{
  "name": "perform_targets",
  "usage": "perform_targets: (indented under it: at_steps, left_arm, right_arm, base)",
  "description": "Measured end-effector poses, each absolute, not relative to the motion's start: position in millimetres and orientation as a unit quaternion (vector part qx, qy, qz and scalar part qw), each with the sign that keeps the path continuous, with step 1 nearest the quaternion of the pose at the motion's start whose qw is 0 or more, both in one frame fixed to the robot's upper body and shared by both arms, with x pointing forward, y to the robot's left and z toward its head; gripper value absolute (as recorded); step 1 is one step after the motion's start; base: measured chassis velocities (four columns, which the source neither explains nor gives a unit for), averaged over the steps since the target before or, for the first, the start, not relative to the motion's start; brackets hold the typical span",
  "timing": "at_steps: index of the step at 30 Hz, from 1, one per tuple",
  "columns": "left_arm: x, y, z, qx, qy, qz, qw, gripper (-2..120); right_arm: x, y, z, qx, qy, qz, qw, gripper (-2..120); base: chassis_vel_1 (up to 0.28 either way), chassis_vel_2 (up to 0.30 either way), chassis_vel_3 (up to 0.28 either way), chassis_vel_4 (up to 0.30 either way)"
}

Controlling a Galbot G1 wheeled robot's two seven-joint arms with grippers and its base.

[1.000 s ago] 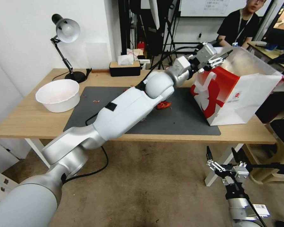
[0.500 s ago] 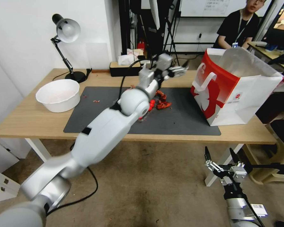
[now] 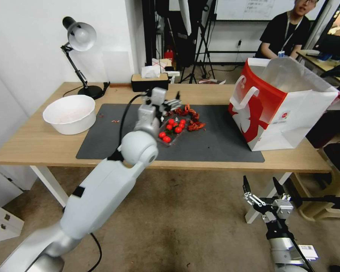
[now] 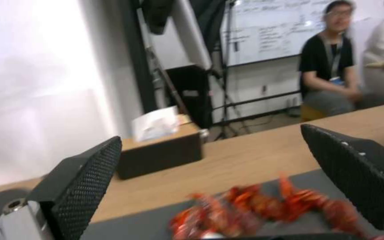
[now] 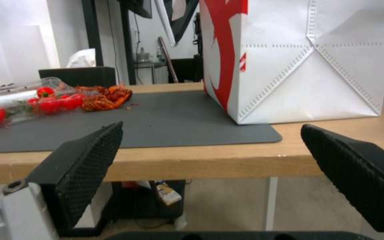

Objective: Pick up the trash from the table and place it into the takeout bag.

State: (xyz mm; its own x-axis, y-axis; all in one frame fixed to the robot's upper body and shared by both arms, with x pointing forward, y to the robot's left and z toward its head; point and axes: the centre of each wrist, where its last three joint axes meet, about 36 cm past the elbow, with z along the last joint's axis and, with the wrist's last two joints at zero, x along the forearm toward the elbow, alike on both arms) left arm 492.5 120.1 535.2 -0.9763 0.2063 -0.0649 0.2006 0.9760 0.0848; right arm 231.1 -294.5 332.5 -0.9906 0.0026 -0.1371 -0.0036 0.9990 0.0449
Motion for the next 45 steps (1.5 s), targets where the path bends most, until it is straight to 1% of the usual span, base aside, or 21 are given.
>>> perform_targets:
  at_steps: [7,16,18,19,23,24,26,28,30,34,36,38,40,45]
  left_arm:
    - [480,140,523,0.079,0.995,0.047,0.034,100]
    - [459,158,507,0.061,0.997,0.040,0.022,100]
    - [448,164,493,0.055,0.998,0.033,0.017,100]
    - [448,164,493,0.055,0.998,0.033,0.017,100]
    - [420,173,465,0.021,0.999,0.025,0.001,100]
    - [420,173,465,0.021,0.999,0.025,0.001,100]
    - [399,180,449,0.010,1.000,0.013,0.001,100]
    - [394,181,446,0.008,1.000,0.010,0.004,100]
    - [377,190,435,0.007,1.000,0.006,0.015,100]
    - [366,196,429,0.007,1.000,0.007,0.021,100]
    - [341,206,412,0.009,1.000,0.000,0.013,100]
    - [332,209,404,0.012,1.000,-0.006,0.012,100]
    - [307,217,385,0.022,1.000,-0.020,0.009,100]
    - [298,226,378,0.019,1.000,-0.018,0.015,100]
  right_arm:
    - [231,-293,335,-0.001,0.997,0.023,0.071,100]
    - [232,-293,336,-0.002,0.997,0.023,0.073,100]
    - [232,-292,337,-0.003,0.997,0.023,0.075,100]
    - [232,-292,337,-0.003,0.997,0.023,0.075,100]
    - [232,-291,337,-0.003,0.997,0.024,0.077,100]
    - [232,-291,337,-0.003,0.997,0.024,0.077,100]
    - [232,-291,337,-0.004,0.997,0.023,0.079,100]
    - [232,-291,338,-0.004,0.996,0.022,0.081,100]
    - [233,-290,340,-0.006,0.996,0.021,0.089,100]
    - [233,-290,341,-0.006,0.996,0.022,0.092,100]
    - [234,-291,341,-0.007,0.995,0.021,0.095,100]
    - [235,-291,342,-0.007,0.995,0.021,0.096,100]
    - [237,-291,344,-0.008,0.995,0.024,0.100,100]
    - [238,-286,347,-0.007,0.994,0.029,0.102,100]
  base:
    - [0.000,0.000,0.000,0.000]
    - [0.000,0.000,0.000,0.000]
    - [0.000,0.000,0.000,0.000]
    - [0.000,0.000,0.000,0.000]
    - [0.000,0.000,0.000,0.000]
    - [0.000,0.000,0.000,0.000]
    - [0.000,0.000,0.000,0.000]
    - [0.000,0.000,0.000,0.000]
    - [0.000,0.000,0.000,0.000]
    - [0.000,0.000,0.000,0.000]
    - [0.000,0.000,0.000,0.000]
    - [0.000,0.000,0.000,0.000]
    - [0.000,0.000,0.000,0.000]
    - [0.000,0.000,0.000,0.000]
